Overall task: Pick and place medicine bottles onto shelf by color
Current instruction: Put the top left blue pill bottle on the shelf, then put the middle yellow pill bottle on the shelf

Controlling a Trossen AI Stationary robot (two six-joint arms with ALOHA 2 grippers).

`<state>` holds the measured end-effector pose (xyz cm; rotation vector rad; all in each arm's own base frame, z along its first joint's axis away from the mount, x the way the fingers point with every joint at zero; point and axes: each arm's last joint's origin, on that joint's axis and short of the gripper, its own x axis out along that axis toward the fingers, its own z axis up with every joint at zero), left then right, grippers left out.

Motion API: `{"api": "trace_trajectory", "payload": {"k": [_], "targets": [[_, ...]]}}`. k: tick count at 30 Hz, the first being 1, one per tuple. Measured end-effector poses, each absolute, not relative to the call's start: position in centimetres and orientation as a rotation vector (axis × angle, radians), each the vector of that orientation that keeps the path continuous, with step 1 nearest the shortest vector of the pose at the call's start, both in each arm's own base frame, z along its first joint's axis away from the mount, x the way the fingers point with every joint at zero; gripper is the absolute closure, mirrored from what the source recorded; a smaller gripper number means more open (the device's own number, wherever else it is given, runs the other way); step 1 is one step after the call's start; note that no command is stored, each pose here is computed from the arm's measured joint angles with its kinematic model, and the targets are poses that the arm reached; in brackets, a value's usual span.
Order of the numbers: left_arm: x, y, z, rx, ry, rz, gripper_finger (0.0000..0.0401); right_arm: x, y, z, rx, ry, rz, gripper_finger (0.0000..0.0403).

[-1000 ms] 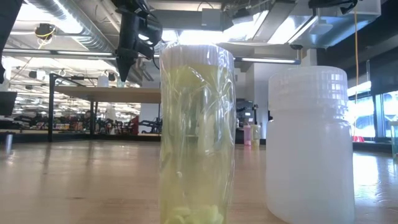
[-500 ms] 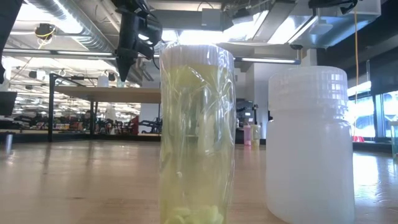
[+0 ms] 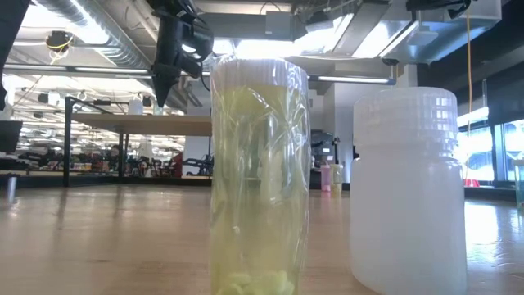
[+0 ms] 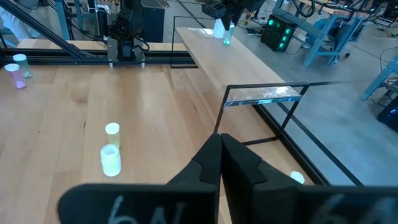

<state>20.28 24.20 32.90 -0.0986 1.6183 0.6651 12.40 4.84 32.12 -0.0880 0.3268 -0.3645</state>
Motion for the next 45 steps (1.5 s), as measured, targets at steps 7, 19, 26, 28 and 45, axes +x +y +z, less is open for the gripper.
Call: {"api": "trace_trajectory", "payload": {"k": [7, 19, 26, 28, 45], "targets": [[20.3, 24.2, 32.9, -0.097, 1.62, 0.663, 0.0259, 12.4, 4.8, 32.1, -0.088, 0.327, -0.364, 0.0391], [20.2, 24.2, 33.7, -0.068, 1.614, 0.66, 0.0259, 12.4, 4.8, 32.1, -0.088, 0.327, -0.365, 0.0391], [20.3, 24.3, 36.4, -0.034, 1.522, 0.711, 0.0259, 12.4, 4.8, 32.1, -0.088, 0.327, -0.364, 0.0391], [20.3, 24.2, 37.2, -0.025, 1.494, 0.727, 0.0259, 12.4, 4.8, 32.1, -0.088, 0.327, -0.364, 0.0391], [23.1, 18.8, 43.8, -0.104, 1.107, 0.47, 0.0259, 12.5, 4.9, 32.4, -0.058, 0.295, -0.361, 0.0391]]}}
